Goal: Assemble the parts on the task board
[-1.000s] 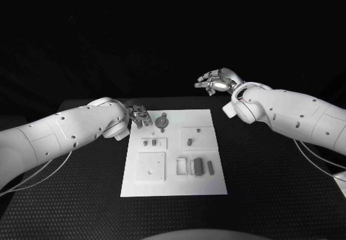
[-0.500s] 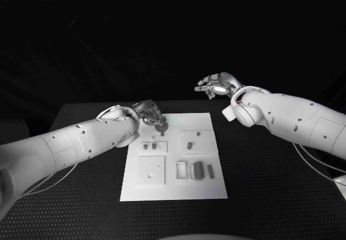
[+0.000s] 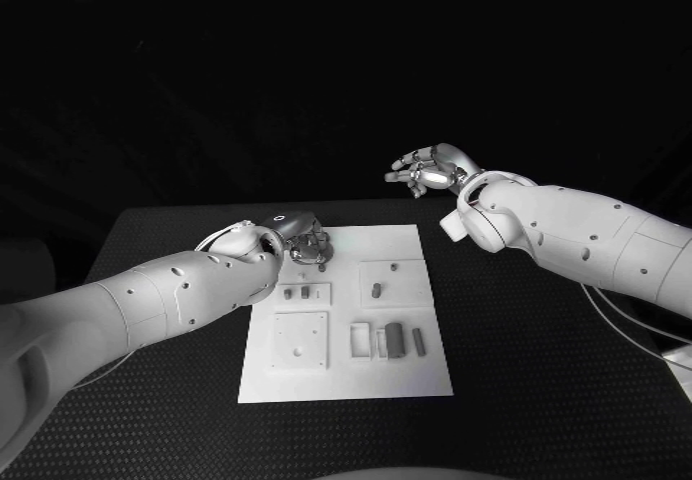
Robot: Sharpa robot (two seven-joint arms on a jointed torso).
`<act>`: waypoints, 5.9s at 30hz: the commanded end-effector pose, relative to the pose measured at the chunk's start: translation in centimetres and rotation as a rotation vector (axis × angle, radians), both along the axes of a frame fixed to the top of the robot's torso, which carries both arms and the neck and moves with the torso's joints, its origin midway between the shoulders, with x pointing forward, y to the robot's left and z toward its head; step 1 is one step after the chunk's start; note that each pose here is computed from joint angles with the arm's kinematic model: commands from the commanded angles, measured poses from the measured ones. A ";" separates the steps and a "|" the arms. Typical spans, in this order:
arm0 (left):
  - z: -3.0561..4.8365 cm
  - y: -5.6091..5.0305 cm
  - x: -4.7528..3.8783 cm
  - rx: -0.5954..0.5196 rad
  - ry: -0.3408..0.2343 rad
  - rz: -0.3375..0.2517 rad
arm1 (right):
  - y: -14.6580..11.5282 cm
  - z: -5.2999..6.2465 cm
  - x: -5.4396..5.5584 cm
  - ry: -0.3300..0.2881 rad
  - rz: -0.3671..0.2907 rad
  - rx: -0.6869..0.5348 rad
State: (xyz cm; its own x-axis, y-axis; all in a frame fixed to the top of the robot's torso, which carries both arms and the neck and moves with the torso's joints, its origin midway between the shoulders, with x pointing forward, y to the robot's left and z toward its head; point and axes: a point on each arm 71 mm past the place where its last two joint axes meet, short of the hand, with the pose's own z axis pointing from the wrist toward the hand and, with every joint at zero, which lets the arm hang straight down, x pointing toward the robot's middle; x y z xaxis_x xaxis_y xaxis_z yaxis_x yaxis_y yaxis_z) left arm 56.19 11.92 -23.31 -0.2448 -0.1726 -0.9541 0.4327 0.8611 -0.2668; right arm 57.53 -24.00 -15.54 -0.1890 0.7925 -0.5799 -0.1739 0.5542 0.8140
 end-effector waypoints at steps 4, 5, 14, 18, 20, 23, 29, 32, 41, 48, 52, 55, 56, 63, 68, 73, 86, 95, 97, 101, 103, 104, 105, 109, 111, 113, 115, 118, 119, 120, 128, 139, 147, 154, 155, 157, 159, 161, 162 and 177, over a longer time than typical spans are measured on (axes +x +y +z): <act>-0.37 -0.5 -0.23 0.054 0.002 -0.037 | 0.2 0.0 -0.1 -0.003 0.016 0.003; -0.40 -0.5 -0.22 0.057 0.004 -0.036 | 0.2 0.0 -0.1 -0.002 0.016 0.003; -1.04 -0.6 -0.43 0.088 0.040 -0.040 | 0.3 0.0 -0.1 -0.002 0.018 0.003; -1.46 -0.7 -0.59 0.092 0.051 -0.044 | 0.3 0.0 -0.1 -0.002 0.019 0.004; -1.58 -0.7 -0.65 0.093 0.055 -0.046 | 0.3 0.0 -0.1 -0.002 0.018 0.004; -1.68 -0.8 -0.72 0.091 0.054 -0.047 | 0.2 0.0 -0.1 -0.002 0.018 0.003; -1.87 -0.8 -0.76 0.094 0.061 -0.048 | 0.3 0.0 -0.1 -0.002 0.019 0.004; -2.00 -0.8 -0.81 0.096 0.064 -0.048 | 0.3 0.1 -0.1 -0.002 0.020 0.004; -2.36 -0.8 -1.00 0.098 0.074 -0.054 | 0.3 0.0 -0.1 -0.001 0.019 0.003; -2.37 -0.7 -0.97 0.097 0.072 -0.052 | 0.3 0.0 -0.1 -0.001 0.020 0.003; -2.42 -0.6 -0.85 0.101 0.073 -0.047 | 0.3 0.0 -0.1 -0.001 0.021 0.004; -2.51 -0.4 -0.79 0.104 0.076 -0.043 | 0.3 0.1 -0.1 -0.001 0.021 0.004; -2.56 -0.4 -0.79 0.105 0.078 -0.042 | 0.3 0.1 -0.2 -0.001 0.021 0.004; -3.07 -0.5 -0.93 0.110 0.089 -0.043 | 0.4 0.1 -0.2 -0.001 0.023 0.004; -3.33 -0.5 -1.01 0.111 0.094 -0.044 | 0.4 0.1 -0.2 -0.001 0.023 0.004; -3.39 -0.5 -1.02 0.111 0.095 -0.046 | 0.4 0.1 -0.2 -0.001 0.023 0.004; -3.11 -0.4 -1.00 0.087 0.060 -0.054 | 0.4 0.1 -0.2 -0.001 0.023 0.004; -2.74 -0.2 -1.02 0.033 0.031 -0.050 | 0.4 0.1 -0.2 -0.002 0.023 0.005; -2.68 -0.2 -1.04 0.025 0.027 -0.048 | 0.4 0.1 -0.2 -0.002 0.023 0.005; -2.55 0.1 -1.03 0.001 0.025 -0.039 | 0.4 0.1 -0.2 -0.002 0.023 0.005; -2.31 0.3 -0.96 -0.018 0.029 -0.029 | 0.4 0.1 -0.2 -0.001 0.022 0.004; -2.27 0.4 -0.96 -0.028 0.030 -0.022 | 0.4 0.1 -0.2 -0.001 0.022 0.004; -2.24 0.5 -0.99 -0.030 0.031 -0.022 | 0.4 0.1 -0.2 -0.001 0.022 0.004; -1.64 0.9 -0.82 -0.058 0.033 -0.009 | 0.3 0.1 -0.2 -0.001 0.022 0.004; -1.38 1.1 -0.77 -0.069 0.038 -0.004 | 0.3 0.1 -0.2 -0.001 0.021 0.004; -1.11 1.3 -0.71 -0.083 0.048 0.004 | 0.2 0.1 -0.2 -0.001 0.020 0.004; -0.96 1.5 -0.77 -0.087 0.063 0.005 | 0.2 0.1 -0.2 -0.001 0.020 0.004; -0.67 1.9 -0.86 -0.093 0.088 0.006 | 0.1 0.1 -0.2 0.000 0.018 0.003; -0.56 2.1 -0.87 -0.090 0.095 0.006 | 0.0 0.1 -0.2 0.000 0.017 0.003; -0.47 2.3 -0.89 -0.090 0.100 0.007 | 0.0 0.1 -0.2 0.000 0.016 0.003; -0.47 4.0 -0.85 -0.064 0.151 0.022 | -0.2 0.1 -0.3 0.000 0.014 0.002; -0.66 4.9 -0.75 -0.056 0.164 0.037 | -0.3 0.1 -0.3 0.000 0.012 0.001; -0.79 5.4 -0.42 -0.051 0.159 0.052 | -0.3 0.1 -0.3 0.000 0.012 0.001; -1.05 5.3 -0.27 -0.048 0.161 0.055 | -0.2 0.1 -0.3 0.000 0.014 0.002; -1.11 5.3 -0.27 -0.047 0.161 0.053 | -0.2 0.1 -0.3 0.000 0.014 0.002; -1.19 5.2 -0.27 -0.046 0.162 0.052 | -0.2 0.1 -0.3 0.000 0.014 0.002; -1.27 5.2 -0.27 -0.045 0.164 0.052 | -0.2 0.1 -0.3 0.000 0.015 0.002; -1.35 5.1 -0.27 -0.045 0.166 0.051 | -0.2 0.1 -0.3 0.000 0.015 0.002; -1.38 5.1 -0.27 -0.044 0.169 0.051 | -0.2 0.1 -0.3 0.000 0.015 0.002; -1.71 4.9 -0.40 -0.025 0.201 0.038 | -0.2 0.1 -0.3 0.000 0.015 0.002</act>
State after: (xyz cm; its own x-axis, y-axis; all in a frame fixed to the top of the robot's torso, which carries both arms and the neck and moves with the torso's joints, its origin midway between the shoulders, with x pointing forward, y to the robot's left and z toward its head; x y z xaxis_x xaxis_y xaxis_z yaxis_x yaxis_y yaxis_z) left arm 56.01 17.21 -24.70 -0.3906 -0.2224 -0.8933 0.3278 0.8731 -0.3608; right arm 57.30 -24.37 -15.48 -0.1888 0.7927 -0.5796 -0.1730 0.5541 0.8143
